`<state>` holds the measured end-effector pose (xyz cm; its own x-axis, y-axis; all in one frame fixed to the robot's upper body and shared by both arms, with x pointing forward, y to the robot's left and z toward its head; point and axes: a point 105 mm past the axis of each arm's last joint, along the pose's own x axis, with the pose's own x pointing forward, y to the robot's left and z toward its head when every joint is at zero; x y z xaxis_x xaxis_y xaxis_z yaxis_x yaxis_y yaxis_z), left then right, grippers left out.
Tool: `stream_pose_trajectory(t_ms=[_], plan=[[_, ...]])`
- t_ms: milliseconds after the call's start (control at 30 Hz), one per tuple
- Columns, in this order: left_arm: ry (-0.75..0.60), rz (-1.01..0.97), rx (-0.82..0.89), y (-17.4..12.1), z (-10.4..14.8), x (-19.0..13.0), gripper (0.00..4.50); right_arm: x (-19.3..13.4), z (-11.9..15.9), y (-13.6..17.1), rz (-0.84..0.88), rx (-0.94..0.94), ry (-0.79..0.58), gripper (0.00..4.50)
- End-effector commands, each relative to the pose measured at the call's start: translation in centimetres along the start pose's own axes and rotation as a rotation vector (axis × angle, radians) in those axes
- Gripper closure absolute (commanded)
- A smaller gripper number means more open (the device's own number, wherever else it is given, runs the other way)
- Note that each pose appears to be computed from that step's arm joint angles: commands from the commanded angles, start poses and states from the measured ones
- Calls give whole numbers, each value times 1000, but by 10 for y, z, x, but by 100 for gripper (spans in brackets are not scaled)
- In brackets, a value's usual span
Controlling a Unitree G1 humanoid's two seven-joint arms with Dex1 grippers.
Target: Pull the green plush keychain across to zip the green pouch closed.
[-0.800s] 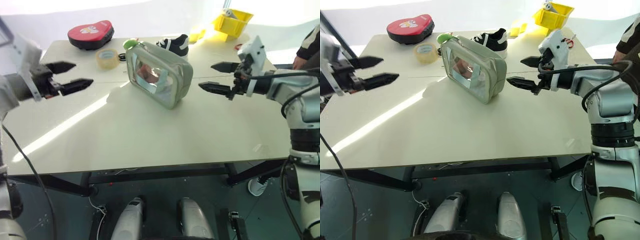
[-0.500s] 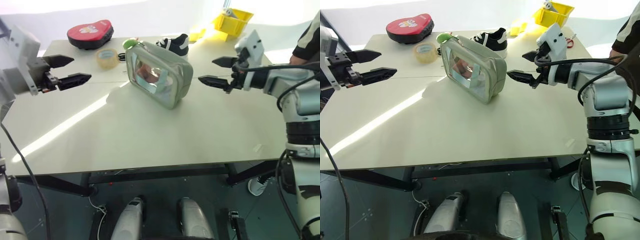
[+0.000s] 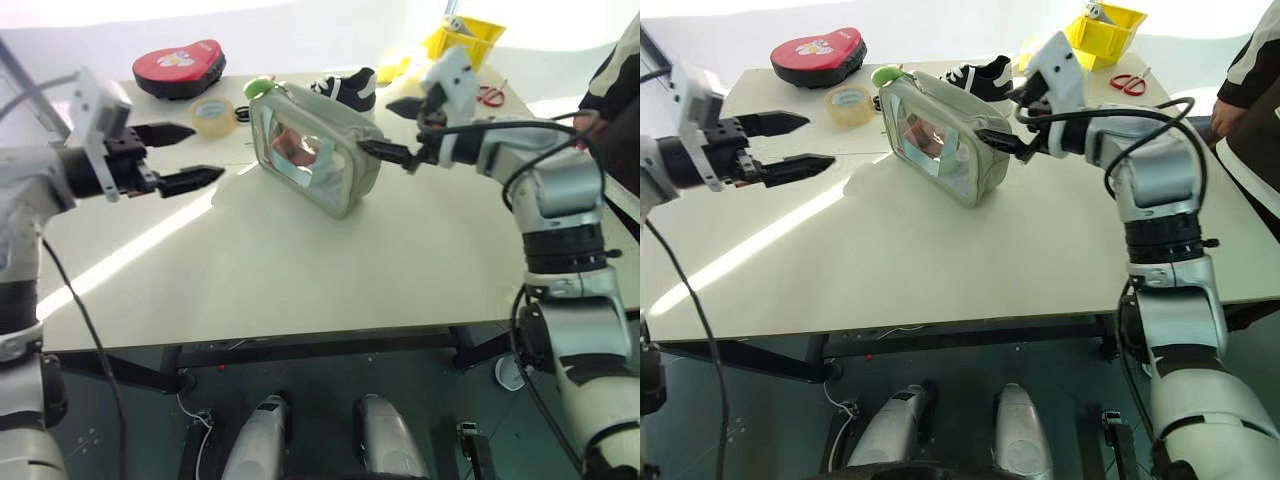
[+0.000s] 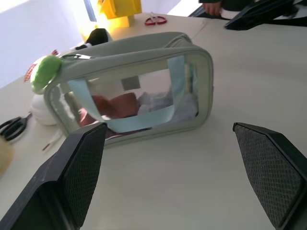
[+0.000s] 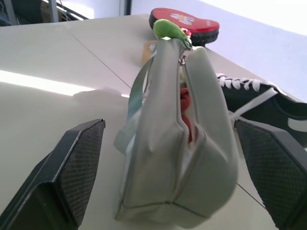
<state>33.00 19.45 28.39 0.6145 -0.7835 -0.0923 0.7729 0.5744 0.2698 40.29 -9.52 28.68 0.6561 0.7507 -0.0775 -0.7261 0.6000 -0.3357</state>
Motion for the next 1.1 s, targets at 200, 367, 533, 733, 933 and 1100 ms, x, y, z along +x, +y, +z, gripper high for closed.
stream_pose_trajectory(t_ms=[200,367,533,733,933,1100], plan=[[-32,-6,30,-12,15,1,2,51,-3,15,41,-130,36,0],[-27,5,34,-18,16,-2,0,58,-19,13,60,-196,99,137],[-13,27,32,-19,12,-6,0,56,-14,15,99,-229,81,395],[-11,81,13,-7,12,-17,0,22,-1,29,340,-346,0,448],[18,96,4,-3,4,-28,0,-24,-16,21,512,-375,75,448],[31,106,-6,0,0,-31,0,-36,-25,25,578,-308,96,448]])
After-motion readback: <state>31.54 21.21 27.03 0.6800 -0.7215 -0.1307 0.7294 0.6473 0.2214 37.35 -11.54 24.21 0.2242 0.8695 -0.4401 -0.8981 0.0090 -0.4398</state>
